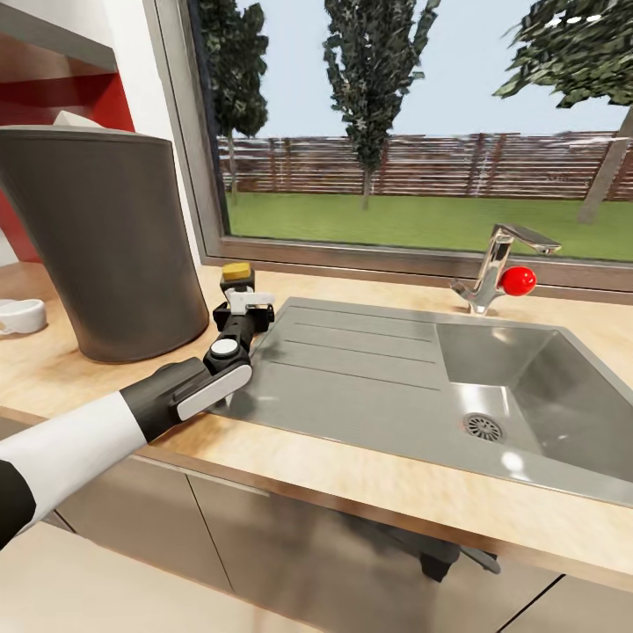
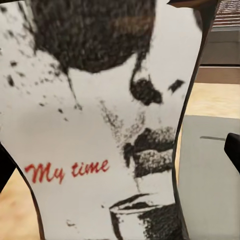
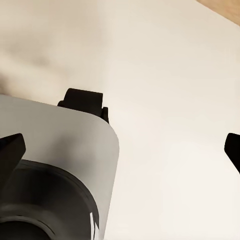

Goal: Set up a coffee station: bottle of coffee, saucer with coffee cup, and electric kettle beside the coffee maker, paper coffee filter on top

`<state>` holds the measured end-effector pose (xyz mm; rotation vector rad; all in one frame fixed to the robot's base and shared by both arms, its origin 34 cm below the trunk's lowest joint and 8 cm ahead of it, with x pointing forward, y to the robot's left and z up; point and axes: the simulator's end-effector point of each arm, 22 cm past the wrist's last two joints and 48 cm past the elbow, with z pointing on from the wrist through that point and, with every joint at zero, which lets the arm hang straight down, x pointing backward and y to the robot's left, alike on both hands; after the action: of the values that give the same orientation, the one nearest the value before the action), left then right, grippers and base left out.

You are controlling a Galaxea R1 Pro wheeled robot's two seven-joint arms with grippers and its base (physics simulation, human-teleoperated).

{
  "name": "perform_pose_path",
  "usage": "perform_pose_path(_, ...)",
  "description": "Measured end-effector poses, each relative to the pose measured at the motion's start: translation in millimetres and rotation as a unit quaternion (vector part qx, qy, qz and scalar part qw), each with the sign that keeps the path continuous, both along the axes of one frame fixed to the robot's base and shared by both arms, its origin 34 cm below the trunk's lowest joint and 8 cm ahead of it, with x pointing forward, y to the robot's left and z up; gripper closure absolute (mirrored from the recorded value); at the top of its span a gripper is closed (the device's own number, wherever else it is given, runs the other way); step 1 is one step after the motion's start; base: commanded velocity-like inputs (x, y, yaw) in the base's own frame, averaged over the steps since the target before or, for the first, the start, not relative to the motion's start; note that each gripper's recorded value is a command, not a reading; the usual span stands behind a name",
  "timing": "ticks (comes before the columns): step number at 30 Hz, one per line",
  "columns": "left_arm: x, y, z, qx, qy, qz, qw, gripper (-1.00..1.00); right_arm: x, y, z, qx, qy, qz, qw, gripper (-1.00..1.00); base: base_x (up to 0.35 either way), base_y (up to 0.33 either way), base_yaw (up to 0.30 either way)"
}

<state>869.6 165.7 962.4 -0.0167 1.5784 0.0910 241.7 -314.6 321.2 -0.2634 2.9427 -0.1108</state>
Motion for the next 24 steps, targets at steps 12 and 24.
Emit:
perform_pose_path(12,0.4,0.0,-0.5,0.0,0.0,0.0,1.0,-1.0,0.0,0.0,-0.2,0.0,0.0,0.0,1.0,-1.0,-0.173,0.0,0.0)
perform_pose_path(24,0.0,-1.3,-0.4,0.0,0.0,-0.002,1.0,-1.0,0.0,-0.1,-0.1,0.0,0.0,0.0,1.0,-1.0,-0.243,0.0,0.0)
